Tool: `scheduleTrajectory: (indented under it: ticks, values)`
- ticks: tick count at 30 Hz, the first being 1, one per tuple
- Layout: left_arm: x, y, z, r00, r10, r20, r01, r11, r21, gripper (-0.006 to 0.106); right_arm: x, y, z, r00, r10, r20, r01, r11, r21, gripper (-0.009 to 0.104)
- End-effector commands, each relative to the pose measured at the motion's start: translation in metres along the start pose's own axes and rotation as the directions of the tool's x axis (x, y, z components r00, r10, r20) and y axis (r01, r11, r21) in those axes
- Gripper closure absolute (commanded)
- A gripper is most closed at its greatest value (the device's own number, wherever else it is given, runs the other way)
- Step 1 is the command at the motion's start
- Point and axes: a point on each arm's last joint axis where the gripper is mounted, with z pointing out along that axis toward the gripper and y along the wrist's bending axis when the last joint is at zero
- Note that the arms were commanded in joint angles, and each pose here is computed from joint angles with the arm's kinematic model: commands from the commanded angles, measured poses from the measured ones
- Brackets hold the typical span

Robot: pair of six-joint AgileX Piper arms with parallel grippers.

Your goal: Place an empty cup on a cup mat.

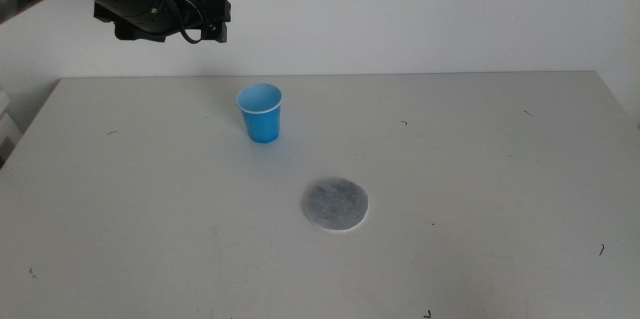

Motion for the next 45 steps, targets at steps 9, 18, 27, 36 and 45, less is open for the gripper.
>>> scheduleTrajectory:
  ticks: [9, 18, 27, 36, 45]
  values:
    - [-0.035, -0.006, 0.012, 0.998, 0.023, 0.057, -0.024, 1.0, 0.008, -0.005, -0.012, 0.0, -0.003, 0.994, -0.017, 0.108, 0.017, 1.0, -0.001, 0.001]
    - [-0.023, -0.008, 0.062, 1.0, -0.019, -0.002, 0.019, 0.999, 0.039, -0.005, -0.012, 0.0, -0.003, 0.994, -0.017, 0.108, 0.017, 1.0, -0.001, 0.001]
    - [-0.002, -0.008, 0.105, 0.994, -0.066, -0.091, 0.072, 0.995, 0.067, -0.005, -0.012, 0.0, -0.003, 0.994, -0.017, 0.108, 0.017, 1.0, -0.001, 0.001]
    - [0.007, -0.008, 0.121, 0.989, -0.078, -0.123, 0.087, 0.994, 0.069, 0.033, -0.012, 0.0, -0.003, 0.994, -0.017, 0.108, 0.017, 1.0, -0.001, 0.001]
    - [0.006, -0.013, 0.118, 0.983, -0.125, -0.131, 0.14, 0.984, 0.112, 0.099, -0.012, 0.0, -0.003, 0.994, -0.017, 0.108, 0.017, 1.0, -0.001, 0.001]
